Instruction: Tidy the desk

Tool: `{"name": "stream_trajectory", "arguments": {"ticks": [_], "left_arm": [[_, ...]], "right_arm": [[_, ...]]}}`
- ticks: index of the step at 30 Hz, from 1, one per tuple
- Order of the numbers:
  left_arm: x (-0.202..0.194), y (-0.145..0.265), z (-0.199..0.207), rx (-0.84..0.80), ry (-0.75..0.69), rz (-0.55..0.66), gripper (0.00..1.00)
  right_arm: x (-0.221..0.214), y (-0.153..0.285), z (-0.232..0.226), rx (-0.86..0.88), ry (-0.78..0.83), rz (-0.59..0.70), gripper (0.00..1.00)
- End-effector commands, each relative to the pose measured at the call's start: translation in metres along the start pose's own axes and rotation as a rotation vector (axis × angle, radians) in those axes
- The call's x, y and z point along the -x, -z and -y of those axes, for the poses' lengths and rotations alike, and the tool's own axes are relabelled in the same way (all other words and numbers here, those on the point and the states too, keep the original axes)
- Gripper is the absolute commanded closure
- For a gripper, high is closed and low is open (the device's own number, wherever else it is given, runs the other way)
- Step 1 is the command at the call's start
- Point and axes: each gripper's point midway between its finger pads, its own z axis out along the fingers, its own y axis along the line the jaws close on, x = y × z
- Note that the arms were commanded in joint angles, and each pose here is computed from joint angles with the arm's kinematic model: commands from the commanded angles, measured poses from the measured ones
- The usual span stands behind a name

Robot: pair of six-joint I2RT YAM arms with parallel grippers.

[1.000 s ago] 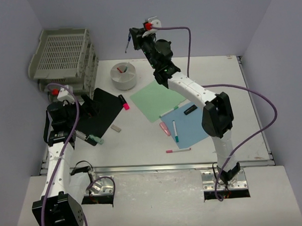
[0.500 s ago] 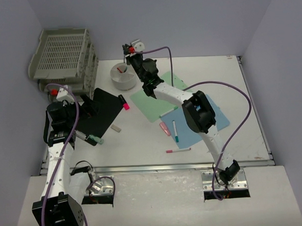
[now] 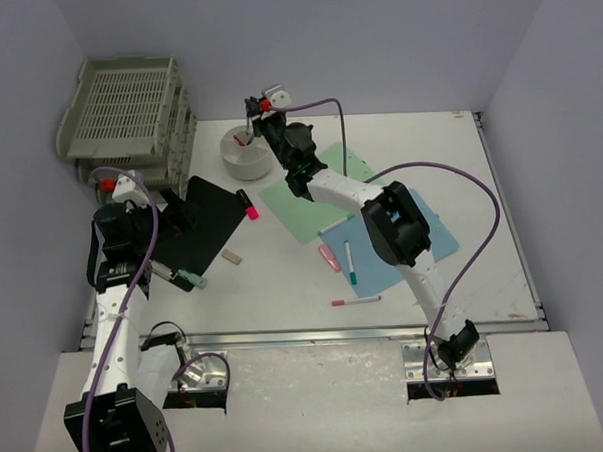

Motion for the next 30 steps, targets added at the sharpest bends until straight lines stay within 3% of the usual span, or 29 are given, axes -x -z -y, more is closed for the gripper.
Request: {"name": "stream_trajectory", "arguments": {"ticks": [1, 4, 7, 9, 13, 16, 22, 26, 30], "left_arm": [[0.015, 0.001, 0.000, 0.009, -0.038, 0.040, 0.00], [0.014, 0.000, -0.001, 0.014, -0.044, 0.029, 0.00], [0.012, 0.000, -0.004, 0.025, -0.048, 0.022, 0.00], [0.012, 0.000, -0.004, 0.026, -0.053, 0.022, 0.00], [0.016, 0.001, -0.003, 0.026, -0.056, 0.029, 0.00], [0.018, 0.003, -0.001, 0.020, -0.057, 0.037, 0.00], [0.022, 0.001, 0.011, -0.035, -0.080, 0.056, 0.00], [0.025, -0.013, 0.043, -0.087, -0.276, 0.049, 0.00], [0.011, -0.025, 0.081, -0.338, -0.569, -0.023, 0.00]], "right_arm": [[-0.010, -0.002, -0.003, -0.004, -0.033, 0.010, 1.00], [-0.021, -0.001, -0.006, 0.006, -0.039, -0.011, 0.99], [-0.027, 0.001, -0.011, 0.035, -0.041, -0.026, 0.83], [-0.028, 0.003, -0.016, 0.063, -0.039, -0.030, 0.65], [-0.013, 0.005, -0.016, 0.076, -0.042, -0.032, 0.63], [0.036, 0.009, -0.013, 0.094, -0.036, 0.018, 0.63], [0.067, 0.054, 0.011, 0.083, 0.002, -0.066, 0.60], [0.056, 0.101, 0.057, -0.011, 0.020, -0.222, 0.59], [0.055, 0.141, 0.100, -0.083, -0.009, -0.360, 0.58]]}}
